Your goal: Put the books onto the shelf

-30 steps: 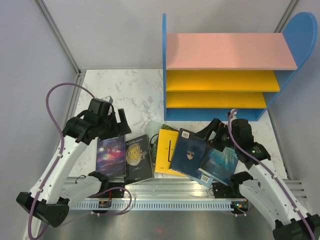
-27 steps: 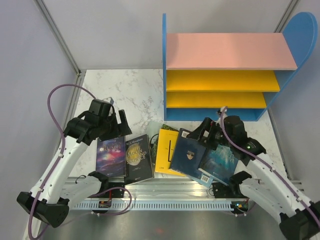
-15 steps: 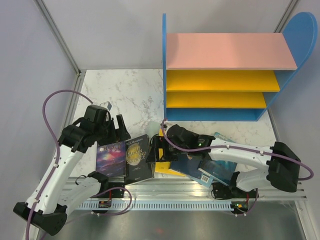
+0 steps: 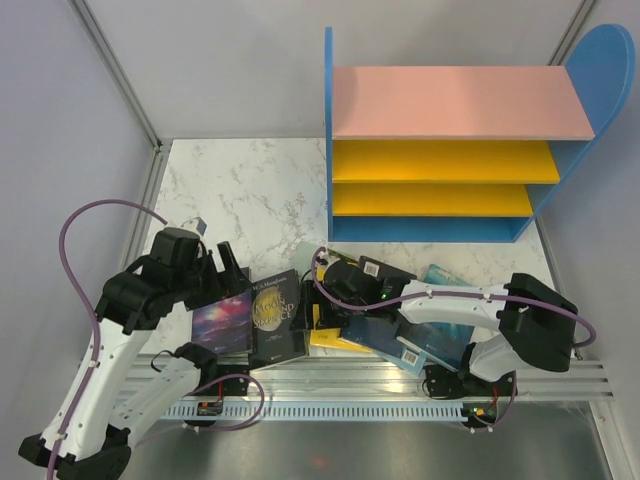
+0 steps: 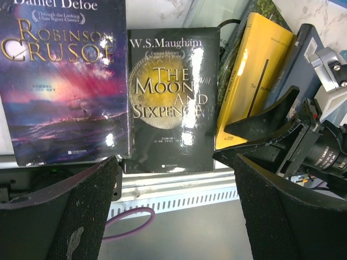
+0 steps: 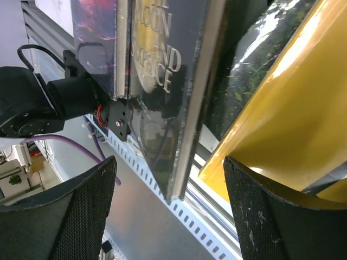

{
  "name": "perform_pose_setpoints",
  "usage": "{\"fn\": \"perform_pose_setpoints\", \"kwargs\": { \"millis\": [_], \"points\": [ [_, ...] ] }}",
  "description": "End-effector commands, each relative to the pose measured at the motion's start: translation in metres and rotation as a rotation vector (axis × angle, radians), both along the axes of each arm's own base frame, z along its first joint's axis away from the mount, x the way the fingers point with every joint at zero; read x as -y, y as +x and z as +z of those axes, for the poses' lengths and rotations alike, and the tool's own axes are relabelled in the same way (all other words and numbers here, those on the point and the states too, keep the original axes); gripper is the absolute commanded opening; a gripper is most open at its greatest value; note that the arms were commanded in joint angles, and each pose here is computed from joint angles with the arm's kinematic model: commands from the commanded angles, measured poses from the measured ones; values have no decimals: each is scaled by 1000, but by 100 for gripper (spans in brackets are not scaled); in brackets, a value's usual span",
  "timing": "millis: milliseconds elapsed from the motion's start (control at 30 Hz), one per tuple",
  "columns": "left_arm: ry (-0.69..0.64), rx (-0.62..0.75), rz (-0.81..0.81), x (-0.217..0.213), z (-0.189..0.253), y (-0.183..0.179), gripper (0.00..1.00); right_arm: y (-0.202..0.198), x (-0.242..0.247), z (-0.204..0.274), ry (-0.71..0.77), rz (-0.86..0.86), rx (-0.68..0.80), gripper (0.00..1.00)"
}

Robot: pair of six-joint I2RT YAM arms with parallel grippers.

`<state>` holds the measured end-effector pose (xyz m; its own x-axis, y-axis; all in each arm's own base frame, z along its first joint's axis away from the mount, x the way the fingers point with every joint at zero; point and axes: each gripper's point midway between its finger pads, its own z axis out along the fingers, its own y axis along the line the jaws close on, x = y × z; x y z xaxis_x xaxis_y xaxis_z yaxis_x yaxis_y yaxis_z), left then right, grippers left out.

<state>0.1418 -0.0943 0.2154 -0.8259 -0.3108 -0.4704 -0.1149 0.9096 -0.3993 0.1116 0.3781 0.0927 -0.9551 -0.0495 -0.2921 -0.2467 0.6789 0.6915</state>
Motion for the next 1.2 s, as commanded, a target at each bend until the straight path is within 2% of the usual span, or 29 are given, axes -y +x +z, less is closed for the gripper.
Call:
{"fn": "perform_pose_setpoints", "kwargs": {
  "millis": [0, 267, 567, 667, 700, 767, 800, 867, 1033, 1167],
  "points": [
    [-39, -16, 59, -1, 9, -6, 89, 0, -4, -10, -2, -20, 13, 84],
    [-43, -6, -5, 5, 17, -6, 89, 11, -22, -29, 0, -101, -6, 79],
    [-65, 13, -110, 12, 28, -17, 90, -9, -40, -59, -60, -153, -38, 75],
    [-69, 11, -133, 13, 24, -20, 90, -15, -43, -64, -70, -164, -50, 61],
    [-66, 6, -136, 13, 21, -20, 90, -15, -43, -65, -69, -173, -57, 48],
    [-67, 4, -154, 15, 18, -20, 90, -14, -43, -61, -69, -183, -55, 34],
    [-67, 8, -156, 15, 17, -19, 90, -11, -44, -56, -65, -194, -44, 19],
    [-64, 14, -165, 16, 16, -18, 90, -8, -39, -48, -83, -208, -26, 1],
    [-42, 38, -185, 15, 24, -12, 90, 8, -19, -6, -102, -282, 63, 0],
    [-38, 84, -192, 15, 45, -6, 91, 15, 16, 62, -43, -353, 137, 0]
  ]
}}
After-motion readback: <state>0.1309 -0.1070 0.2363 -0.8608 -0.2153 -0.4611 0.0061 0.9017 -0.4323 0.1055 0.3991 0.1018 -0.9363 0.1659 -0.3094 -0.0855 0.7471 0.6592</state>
